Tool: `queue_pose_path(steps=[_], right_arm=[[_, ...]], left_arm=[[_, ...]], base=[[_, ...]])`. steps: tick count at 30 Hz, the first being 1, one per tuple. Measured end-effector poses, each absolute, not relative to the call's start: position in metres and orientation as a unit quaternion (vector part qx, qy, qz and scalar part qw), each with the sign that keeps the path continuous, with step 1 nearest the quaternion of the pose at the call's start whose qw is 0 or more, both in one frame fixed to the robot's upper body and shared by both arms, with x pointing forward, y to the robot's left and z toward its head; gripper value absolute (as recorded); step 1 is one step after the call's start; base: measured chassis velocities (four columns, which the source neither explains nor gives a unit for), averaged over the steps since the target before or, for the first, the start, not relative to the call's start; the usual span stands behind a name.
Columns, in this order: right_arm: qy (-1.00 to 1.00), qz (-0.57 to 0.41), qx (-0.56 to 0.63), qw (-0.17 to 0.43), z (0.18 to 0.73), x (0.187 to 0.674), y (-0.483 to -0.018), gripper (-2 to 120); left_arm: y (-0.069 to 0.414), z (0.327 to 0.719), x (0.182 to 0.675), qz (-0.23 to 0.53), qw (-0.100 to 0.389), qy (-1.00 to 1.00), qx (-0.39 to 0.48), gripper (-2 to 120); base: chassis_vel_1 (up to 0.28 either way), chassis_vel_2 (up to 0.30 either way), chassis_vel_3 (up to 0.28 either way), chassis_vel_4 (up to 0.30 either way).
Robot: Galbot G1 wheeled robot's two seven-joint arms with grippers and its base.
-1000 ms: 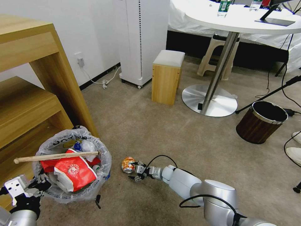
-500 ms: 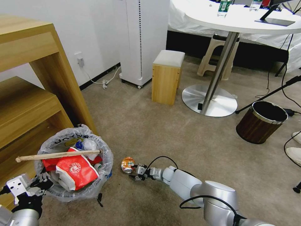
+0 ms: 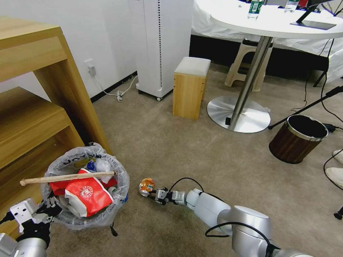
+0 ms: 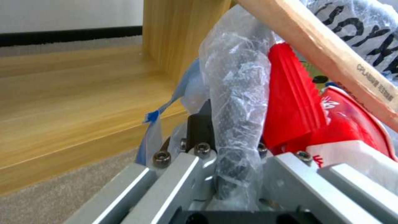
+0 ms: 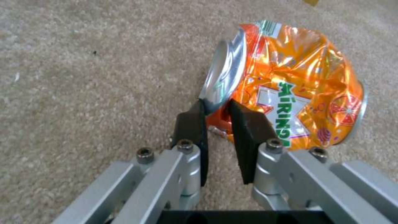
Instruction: Pick up the trash bin and place the garbage on the floor into it.
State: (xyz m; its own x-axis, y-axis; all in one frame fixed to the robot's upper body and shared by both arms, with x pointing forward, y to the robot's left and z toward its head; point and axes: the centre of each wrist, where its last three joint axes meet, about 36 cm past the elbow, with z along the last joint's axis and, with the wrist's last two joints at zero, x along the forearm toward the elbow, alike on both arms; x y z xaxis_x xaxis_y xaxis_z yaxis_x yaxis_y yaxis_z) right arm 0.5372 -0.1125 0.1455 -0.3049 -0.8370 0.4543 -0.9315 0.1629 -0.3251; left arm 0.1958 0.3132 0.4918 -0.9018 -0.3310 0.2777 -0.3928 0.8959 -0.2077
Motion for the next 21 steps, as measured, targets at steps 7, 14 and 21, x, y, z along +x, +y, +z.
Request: queue_pose_path(steps=[7, 14, 21], right_arm=[[-0.756, 0.281, 0.586, 0.079, 0.149, 0.543, -0.113, 5], [-0.754, 0.272, 0.594, 0.061, 0.151, 0.545, -0.116, 0], [-0.75, 0.267, 0.604, 0.046, 0.152, 0.548, -0.118, 0]], left_arm=[[0.312, 0.489, 0.196, 0.131, 0.12, -0.966, 0.187, 1], [0.317, 0.485, 0.198, 0.129, 0.123, -0.965, 0.19, 1], [0.319, 0.479, 0.201, 0.131, 0.128, -0.964, 0.192, 1]], base=[[0.0, 0.0, 0.0, 0.0], [0.0, 0.0, 0.0, 0.0], [0.0, 0.0, 0.0, 0.0]])
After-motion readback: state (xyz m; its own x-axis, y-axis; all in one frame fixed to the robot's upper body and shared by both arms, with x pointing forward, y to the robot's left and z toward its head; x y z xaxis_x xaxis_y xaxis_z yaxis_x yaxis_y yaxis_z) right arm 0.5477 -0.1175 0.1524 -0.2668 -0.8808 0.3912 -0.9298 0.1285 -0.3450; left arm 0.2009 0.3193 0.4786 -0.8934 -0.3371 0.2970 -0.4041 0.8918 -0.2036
